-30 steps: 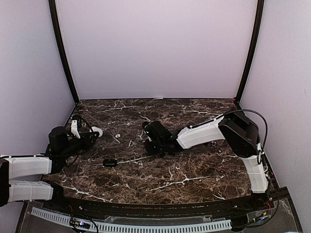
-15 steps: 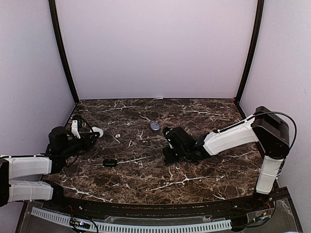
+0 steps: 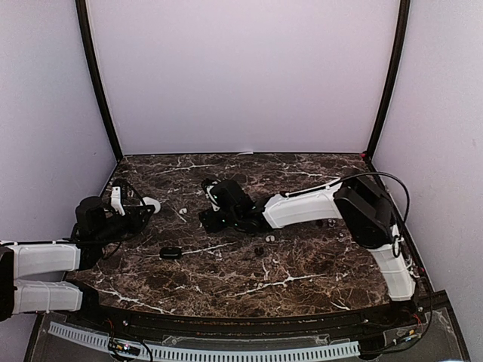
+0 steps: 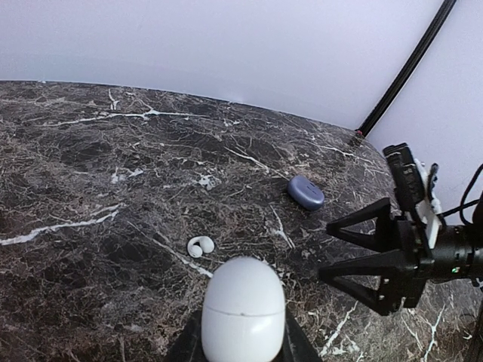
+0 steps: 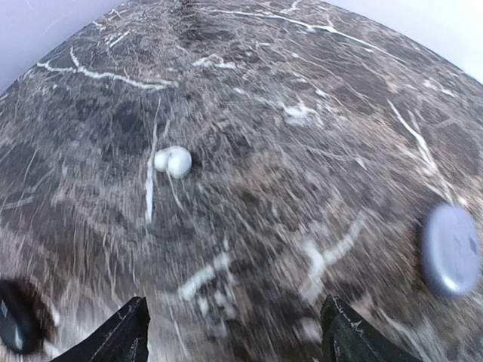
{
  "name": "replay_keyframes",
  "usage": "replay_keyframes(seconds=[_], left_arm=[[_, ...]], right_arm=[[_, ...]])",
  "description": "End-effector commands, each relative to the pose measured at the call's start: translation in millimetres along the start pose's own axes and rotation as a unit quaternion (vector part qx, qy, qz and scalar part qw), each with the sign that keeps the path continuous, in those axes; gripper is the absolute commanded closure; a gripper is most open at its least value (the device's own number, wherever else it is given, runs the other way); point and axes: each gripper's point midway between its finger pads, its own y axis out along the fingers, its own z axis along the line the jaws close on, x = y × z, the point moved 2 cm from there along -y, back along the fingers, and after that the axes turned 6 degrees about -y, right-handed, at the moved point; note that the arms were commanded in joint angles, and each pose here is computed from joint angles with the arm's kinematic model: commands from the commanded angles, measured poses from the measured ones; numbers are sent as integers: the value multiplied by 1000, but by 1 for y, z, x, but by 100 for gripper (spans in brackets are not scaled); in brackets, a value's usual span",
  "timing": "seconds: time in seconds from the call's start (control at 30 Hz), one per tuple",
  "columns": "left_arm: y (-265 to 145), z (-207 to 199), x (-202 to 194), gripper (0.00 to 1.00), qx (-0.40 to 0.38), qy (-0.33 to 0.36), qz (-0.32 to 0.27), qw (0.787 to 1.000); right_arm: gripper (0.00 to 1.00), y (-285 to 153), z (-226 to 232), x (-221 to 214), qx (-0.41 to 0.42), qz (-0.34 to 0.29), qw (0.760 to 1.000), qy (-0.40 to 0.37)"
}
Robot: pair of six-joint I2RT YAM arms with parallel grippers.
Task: Insert the wireless bluetooth earbuds into the charging case
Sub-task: Move the left earbud to the center of the board.
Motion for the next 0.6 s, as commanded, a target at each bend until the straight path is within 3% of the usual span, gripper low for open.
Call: replay_keyframes(seconds=[0.0, 0.4, 0.57], left_arm=[[-1, -4, 9, 78, -7, 10, -14, 1000], [-1, -3, 9, 78, -6, 11, -16, 1000], [-1, -3, 9, 78, -6, 11, -15, 1000]], right_arm=[[22, 39, 18, 6, 10, -7, 1000, -19], [23, 107, 41, 1, 31, -25, 999, -27], [40, 119, 42, 3, 30, -39, 999, -12]])
